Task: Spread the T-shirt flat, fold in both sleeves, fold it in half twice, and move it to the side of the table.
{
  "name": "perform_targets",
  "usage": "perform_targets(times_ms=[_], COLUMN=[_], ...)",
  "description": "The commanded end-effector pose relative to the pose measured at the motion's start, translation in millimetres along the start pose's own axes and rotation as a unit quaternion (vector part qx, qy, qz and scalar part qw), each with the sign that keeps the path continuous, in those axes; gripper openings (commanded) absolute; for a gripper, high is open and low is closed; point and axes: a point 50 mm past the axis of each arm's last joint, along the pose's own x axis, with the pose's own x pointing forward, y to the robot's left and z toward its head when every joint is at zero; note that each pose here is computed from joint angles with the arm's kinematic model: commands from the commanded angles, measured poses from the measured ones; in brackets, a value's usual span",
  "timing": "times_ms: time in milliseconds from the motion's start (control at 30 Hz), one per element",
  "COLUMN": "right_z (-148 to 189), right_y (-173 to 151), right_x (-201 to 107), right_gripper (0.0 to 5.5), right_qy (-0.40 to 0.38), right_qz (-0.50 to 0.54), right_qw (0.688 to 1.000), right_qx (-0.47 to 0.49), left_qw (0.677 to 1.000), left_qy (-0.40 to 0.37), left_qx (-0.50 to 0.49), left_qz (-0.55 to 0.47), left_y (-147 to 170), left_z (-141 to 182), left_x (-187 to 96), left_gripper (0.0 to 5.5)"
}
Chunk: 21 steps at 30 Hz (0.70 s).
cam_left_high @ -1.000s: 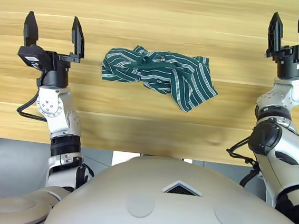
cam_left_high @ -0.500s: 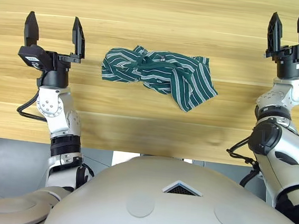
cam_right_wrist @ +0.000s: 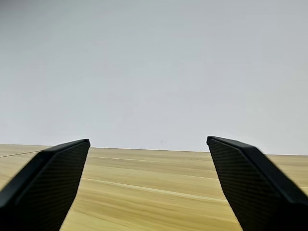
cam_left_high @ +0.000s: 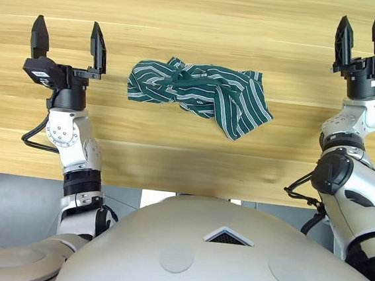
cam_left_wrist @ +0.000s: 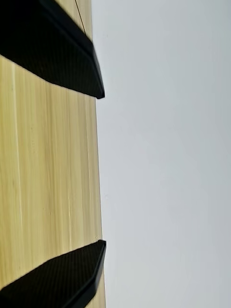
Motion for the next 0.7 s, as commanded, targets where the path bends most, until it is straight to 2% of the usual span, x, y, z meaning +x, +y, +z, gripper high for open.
perform_targets(times_ms=[33, 233, 333, 433, 533, 700], right_z=[0.6, 0.7, -2.5, 4.7, 19.8, 15.2], right_y=[-1.4, -1.0, 7.7, 14.9, 24.6, 60.0], right_x=[-1.2, -1.4, -14.1, -51.6, -82.6, -130.4], right_gripper=[4.52, 4.52, 4.52, 4.52, 4.52, 4.52], right_qy=[0.009, 0.008, 0.036, 0.084, 0.136, 0.265], right_qz=[0.007, 0.011, 0.113, 0.246, 0.309, 0.389], right_qw=[1.0, 1.0, 0.993, 0.964, 0.936, 0.877], right_qx=[-0.005, -0.004, 0.021, 0.062, 0.104, 0.093], left_qw=[1.0, 1.0, 1.0, 1.0, 1.0, 1.0], left_qy=[-0.002, -0.002, -0.003, -0.005, -0.004, -0.005], left_qx=[0.003, 0.003, 0.003, 0.004, 0.002, 0.003], left_qz=[-0.002, -0.002, -0.004, -0.002, -0.002, -0.002], left_y=[1.9, 2.0, 1.3, 1.6, 1.0, -0.3], left_z=[0.9, 1.8, 2.1, 3.5, 3.1, 4.3], left_x=[0.9, 0.3, 1.0, 0.4, 0.4, 0.3], left_gripper=[5.4, 5.4, 5.4, 5.4, 5.4, 5.4])
